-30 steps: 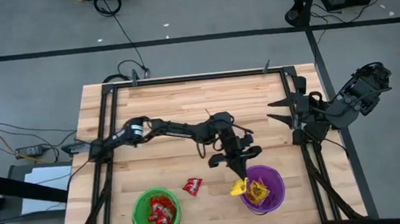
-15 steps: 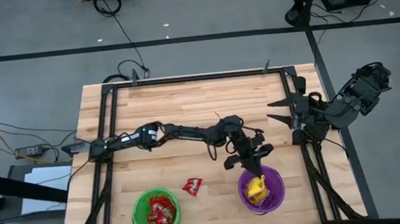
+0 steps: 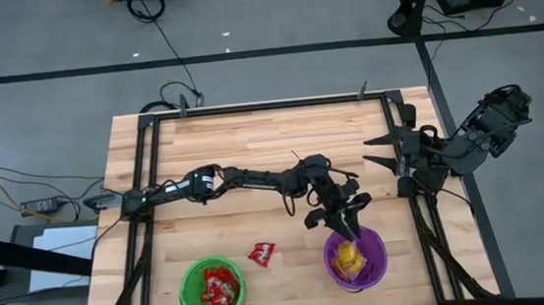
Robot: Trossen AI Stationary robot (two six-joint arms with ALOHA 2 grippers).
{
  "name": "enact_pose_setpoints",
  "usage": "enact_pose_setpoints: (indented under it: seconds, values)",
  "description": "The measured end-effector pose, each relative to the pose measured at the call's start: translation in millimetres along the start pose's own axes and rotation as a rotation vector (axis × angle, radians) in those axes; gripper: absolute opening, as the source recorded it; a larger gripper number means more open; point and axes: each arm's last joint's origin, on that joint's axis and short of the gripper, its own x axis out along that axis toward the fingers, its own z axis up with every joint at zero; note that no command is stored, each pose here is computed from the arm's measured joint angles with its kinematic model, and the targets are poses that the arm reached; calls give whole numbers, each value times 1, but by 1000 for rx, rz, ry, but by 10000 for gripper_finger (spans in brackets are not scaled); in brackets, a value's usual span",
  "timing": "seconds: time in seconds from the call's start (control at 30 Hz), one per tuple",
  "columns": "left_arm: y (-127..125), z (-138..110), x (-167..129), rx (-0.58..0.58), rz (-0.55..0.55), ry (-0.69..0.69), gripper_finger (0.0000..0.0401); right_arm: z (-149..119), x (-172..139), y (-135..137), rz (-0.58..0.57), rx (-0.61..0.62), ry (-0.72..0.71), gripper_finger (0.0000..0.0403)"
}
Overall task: Sort candy by brand, put in halloween buckets
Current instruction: Put the red candy into the green bucket
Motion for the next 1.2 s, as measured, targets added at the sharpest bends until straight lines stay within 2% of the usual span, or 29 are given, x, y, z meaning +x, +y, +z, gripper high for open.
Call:
enact_pose_setpoints:
  seconds: [0.17, 0.3, 0.5, 0.7, 0.8, 0.9, 1.0, 1.2]
  values:
    - [1, 6, -11, -22, -30, 21, 135, 0, 0, 0, 0, 11, 0, 150]
    - [-6, 22, -25, -35, -113, 47, 135, 0, 0, 0, 7, 20, 2, 150]
    - [-13, 48, -42, -11, -96, 48, 135, -3, 2, 2, 13, 31, 30, 150]
    - [-12, 56, -57, 2, -75, 46, 135, -5, 3, 3, 6, 42, 51, 150]
    - [-19, 76, -68, 110, -55, 6, 135, -4, 3, 3, -1, 45, 44, 150]
    - [-29, 105, -77, 243, 6, -106, 135, -3, 3, 2, -38, 32, 24, 150]
    - [-32, 121, -90, 297, 106, -224, 135, -1, 3, 2, -63, 24, 6, 150]
    - [-22, 135, -145, 259, 279, -327, 135, 1, 3, 2, -56, 46, -3, 150]
